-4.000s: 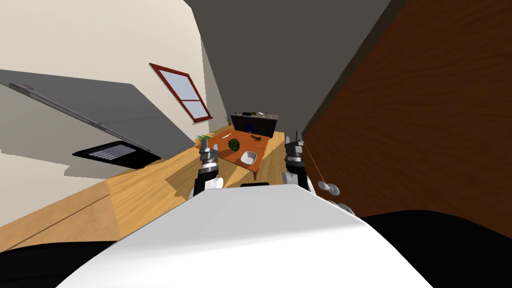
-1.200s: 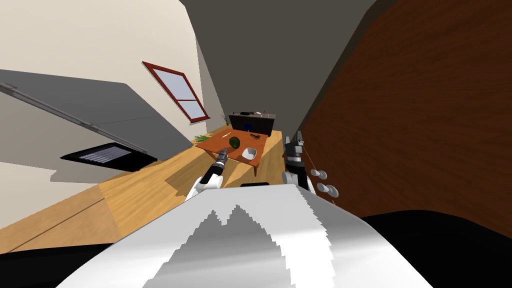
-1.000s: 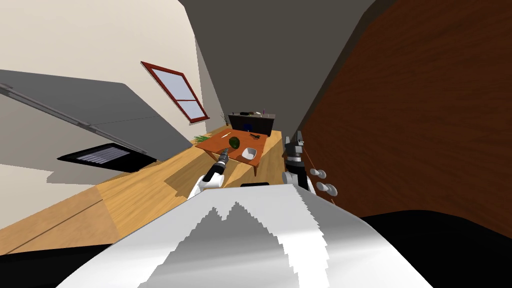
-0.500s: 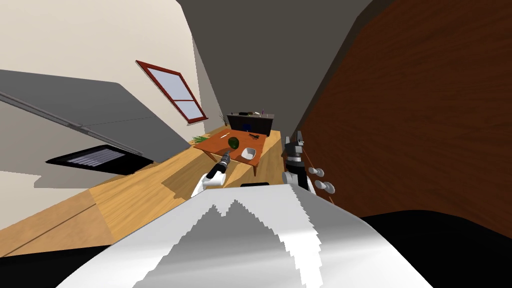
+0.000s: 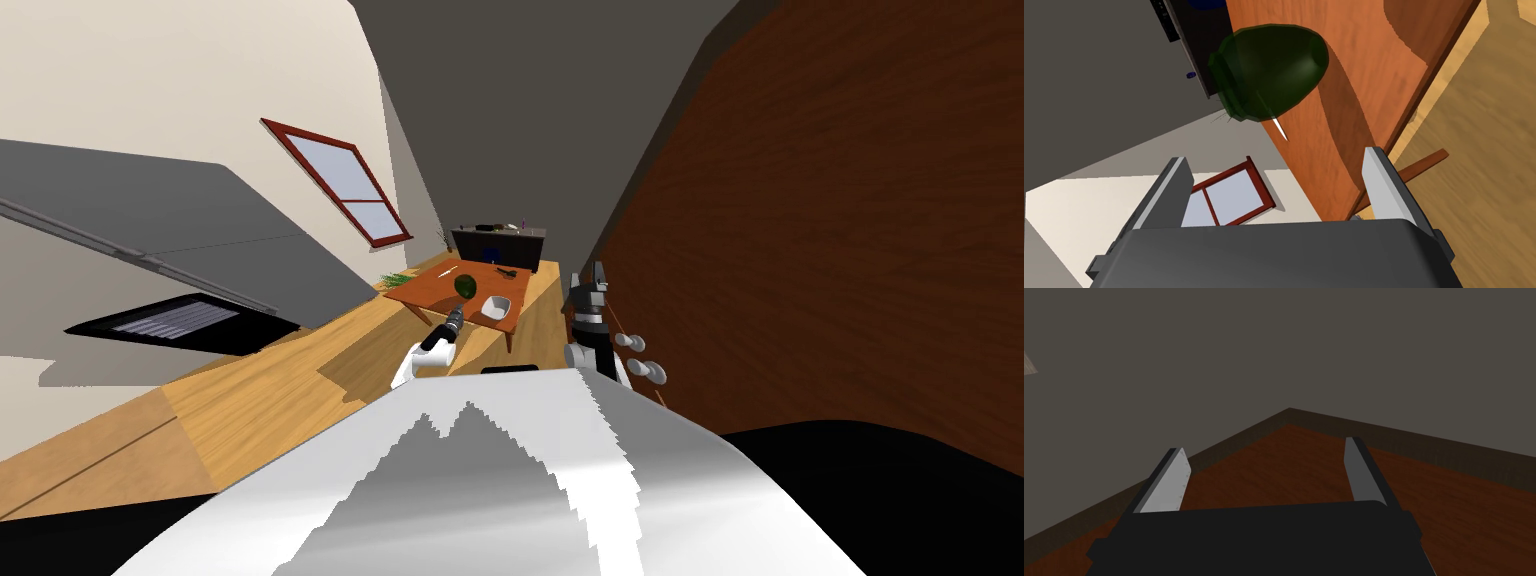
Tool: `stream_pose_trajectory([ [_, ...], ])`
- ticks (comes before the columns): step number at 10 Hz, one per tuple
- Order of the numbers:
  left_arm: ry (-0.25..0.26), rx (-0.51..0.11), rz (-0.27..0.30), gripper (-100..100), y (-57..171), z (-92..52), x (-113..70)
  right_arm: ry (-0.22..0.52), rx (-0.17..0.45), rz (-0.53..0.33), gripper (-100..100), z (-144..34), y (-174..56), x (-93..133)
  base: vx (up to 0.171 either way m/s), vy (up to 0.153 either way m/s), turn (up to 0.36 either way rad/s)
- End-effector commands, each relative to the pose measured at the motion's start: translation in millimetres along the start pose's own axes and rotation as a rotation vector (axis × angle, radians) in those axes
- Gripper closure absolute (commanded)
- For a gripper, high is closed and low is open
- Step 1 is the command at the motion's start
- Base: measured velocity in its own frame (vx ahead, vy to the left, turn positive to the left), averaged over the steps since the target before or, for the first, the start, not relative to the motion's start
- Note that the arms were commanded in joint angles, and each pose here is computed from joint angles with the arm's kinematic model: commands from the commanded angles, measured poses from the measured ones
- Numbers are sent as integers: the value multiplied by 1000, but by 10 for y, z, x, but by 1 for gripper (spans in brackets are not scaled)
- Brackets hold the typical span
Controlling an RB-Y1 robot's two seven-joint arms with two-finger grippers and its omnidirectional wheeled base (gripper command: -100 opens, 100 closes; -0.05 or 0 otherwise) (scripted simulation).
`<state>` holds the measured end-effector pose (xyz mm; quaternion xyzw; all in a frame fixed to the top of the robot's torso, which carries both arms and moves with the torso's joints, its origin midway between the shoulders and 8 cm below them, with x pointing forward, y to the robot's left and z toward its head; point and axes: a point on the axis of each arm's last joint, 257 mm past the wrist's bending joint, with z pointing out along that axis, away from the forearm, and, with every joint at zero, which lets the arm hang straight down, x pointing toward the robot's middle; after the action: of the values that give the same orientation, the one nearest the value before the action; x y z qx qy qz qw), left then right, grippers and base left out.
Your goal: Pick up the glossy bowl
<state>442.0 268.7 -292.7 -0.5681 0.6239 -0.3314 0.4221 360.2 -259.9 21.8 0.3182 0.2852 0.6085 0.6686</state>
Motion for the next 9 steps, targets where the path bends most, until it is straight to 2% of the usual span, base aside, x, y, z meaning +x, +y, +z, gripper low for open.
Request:
stream_pose_trajectory([
  [1,10,-48,-1,-100,102,55,60,0,0,0,0,0,0,0,13,-7,-58],
  [4,18,-116,-1,-100,251,98,123,0,0,0,0,0,0,0,17,-5,-38],
  [9,46,-243,4,-100,483,206,330,0,0,0,0,0,0,0,27,-9,-54],
])
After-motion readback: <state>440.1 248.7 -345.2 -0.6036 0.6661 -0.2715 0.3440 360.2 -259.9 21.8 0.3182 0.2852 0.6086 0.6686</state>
